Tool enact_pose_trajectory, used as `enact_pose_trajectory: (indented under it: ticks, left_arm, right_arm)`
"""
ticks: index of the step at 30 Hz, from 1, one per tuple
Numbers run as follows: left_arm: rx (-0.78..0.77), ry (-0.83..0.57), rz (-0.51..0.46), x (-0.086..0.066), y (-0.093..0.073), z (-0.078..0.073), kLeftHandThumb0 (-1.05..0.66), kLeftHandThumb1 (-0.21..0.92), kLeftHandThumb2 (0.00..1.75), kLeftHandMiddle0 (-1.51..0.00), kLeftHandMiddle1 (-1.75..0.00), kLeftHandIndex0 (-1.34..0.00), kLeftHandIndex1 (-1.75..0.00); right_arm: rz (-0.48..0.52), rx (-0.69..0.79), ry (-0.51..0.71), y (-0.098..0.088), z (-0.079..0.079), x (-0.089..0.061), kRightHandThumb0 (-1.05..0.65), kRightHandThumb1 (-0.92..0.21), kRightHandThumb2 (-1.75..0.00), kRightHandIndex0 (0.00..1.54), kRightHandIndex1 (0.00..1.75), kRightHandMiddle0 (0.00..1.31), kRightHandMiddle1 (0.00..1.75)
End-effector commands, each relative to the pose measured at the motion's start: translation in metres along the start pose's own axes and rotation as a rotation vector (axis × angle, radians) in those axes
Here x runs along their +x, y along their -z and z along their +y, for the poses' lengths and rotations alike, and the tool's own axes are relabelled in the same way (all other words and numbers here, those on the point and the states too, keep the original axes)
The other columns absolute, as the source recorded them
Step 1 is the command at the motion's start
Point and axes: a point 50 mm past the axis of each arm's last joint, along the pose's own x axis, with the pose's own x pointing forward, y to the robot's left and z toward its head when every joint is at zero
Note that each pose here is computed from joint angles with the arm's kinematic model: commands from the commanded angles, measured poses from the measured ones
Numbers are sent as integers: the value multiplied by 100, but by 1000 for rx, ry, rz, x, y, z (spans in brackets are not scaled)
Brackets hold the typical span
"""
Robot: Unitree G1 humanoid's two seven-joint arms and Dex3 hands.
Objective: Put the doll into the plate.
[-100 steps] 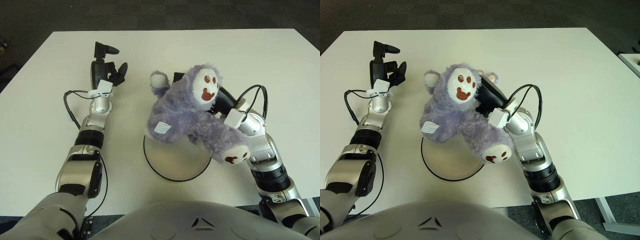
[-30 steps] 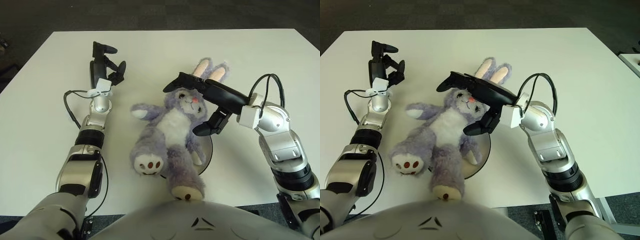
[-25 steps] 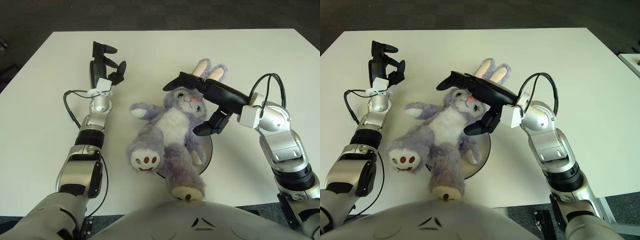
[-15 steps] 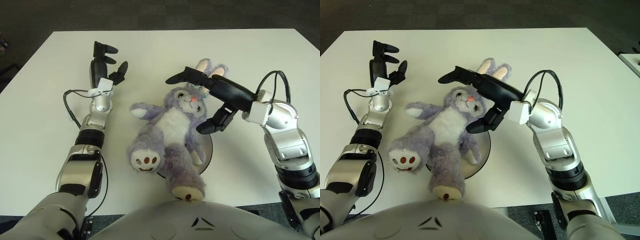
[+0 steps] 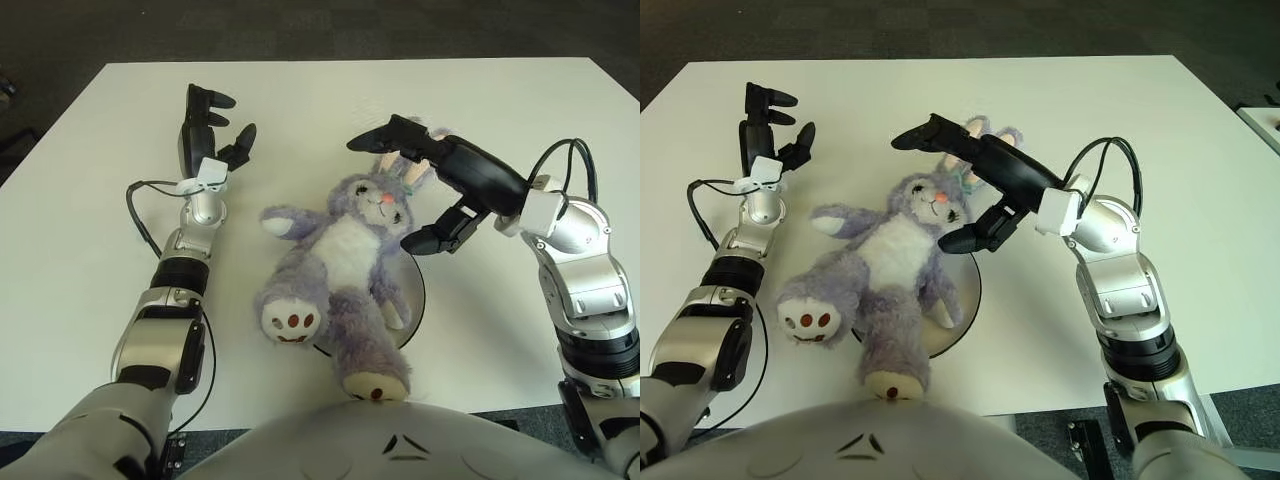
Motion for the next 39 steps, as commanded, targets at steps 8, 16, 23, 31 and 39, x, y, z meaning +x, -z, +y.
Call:
enact_pose_trajectory:
  ticks: [8,16,23,31,39]
  left_arm:
    - [-67,7,-32,1,-5,1,0,65,93,-28,-174,-26,-174]
    - [-118,3,-54,-4,-12,1,0,61,97,-30,-175,-28,-175]
    - [-159,12,-62,-8,-18,1,0,60,99,-30,-175,-28,-175]
    - [-222,22,-42,-15,-25,1,0,58,101,-32,-175,-30,-175]
    - [-248,26,-20,-20,-27,4,-1,47,115,-39,-175,-37,-175]
  right_arm:
    - [78,-181,237,14,-17,2,-54,-28,-100,3,48,0,109]
    - [66,-212,434,27,-19,8,-55,-27,-104,12,72,6,124]
    - [70,-161,549,36,-16,9,-61,-35,-99,19,106,20,128]
    - [96,-125,601,49,-24,18,-57,-36,-99,26,122,39,132]
    - [102,-54,635,60,-28,15,-42,-58,-74,23,126,63,141]
